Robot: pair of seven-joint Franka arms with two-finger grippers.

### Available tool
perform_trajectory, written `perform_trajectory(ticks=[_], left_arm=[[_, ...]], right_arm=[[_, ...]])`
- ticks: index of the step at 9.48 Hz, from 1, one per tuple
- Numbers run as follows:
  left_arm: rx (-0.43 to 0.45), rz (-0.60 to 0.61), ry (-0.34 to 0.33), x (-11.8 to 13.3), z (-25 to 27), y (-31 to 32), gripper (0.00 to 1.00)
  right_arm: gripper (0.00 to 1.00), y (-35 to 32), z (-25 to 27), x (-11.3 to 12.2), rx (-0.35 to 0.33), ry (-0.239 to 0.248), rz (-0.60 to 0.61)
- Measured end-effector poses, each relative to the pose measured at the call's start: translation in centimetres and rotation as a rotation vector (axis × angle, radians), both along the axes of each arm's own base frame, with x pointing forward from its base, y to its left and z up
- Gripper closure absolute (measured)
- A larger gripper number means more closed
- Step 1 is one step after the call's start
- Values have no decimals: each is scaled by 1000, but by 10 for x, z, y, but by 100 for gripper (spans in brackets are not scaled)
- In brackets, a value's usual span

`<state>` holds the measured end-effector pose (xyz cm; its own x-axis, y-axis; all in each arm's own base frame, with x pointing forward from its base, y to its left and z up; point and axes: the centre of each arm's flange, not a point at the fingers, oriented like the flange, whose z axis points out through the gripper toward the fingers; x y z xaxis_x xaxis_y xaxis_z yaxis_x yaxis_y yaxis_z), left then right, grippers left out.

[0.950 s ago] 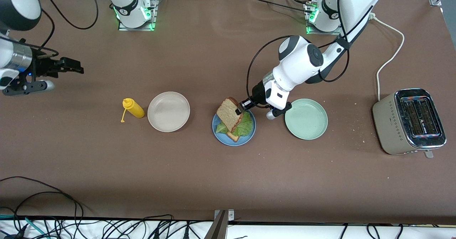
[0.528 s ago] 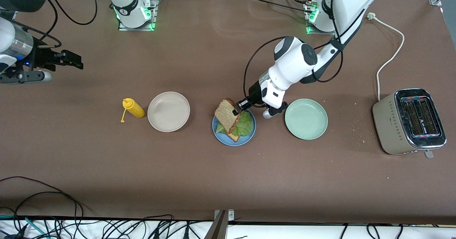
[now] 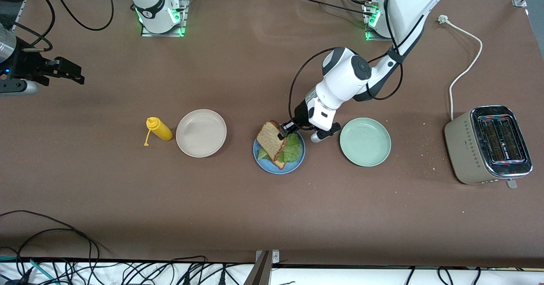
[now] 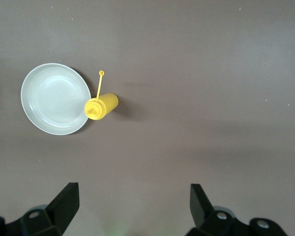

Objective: Make sandwich in blue plate with both arms
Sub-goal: 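Lower the bread slice onto the lettuce with the left gripper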

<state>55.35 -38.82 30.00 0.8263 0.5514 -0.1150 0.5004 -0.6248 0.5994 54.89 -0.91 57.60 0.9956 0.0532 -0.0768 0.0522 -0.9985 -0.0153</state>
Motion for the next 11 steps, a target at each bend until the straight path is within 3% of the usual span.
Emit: perform_trajectory(ticks=[2,6,9,11], left_arm=[[6,9,12,2,-8,4,91],[26,26,46,8,-31,16,92],[73,24,113,12,-52,32,92],[77,23,123,11,-59,33,84]], right_arm=[[0,0,8,6,-2,-20,0],[0,-1,4,11,-11,-8,0],[0,0,13,8,-12,-13,2],[0,1,18,1,-12,1,6]])
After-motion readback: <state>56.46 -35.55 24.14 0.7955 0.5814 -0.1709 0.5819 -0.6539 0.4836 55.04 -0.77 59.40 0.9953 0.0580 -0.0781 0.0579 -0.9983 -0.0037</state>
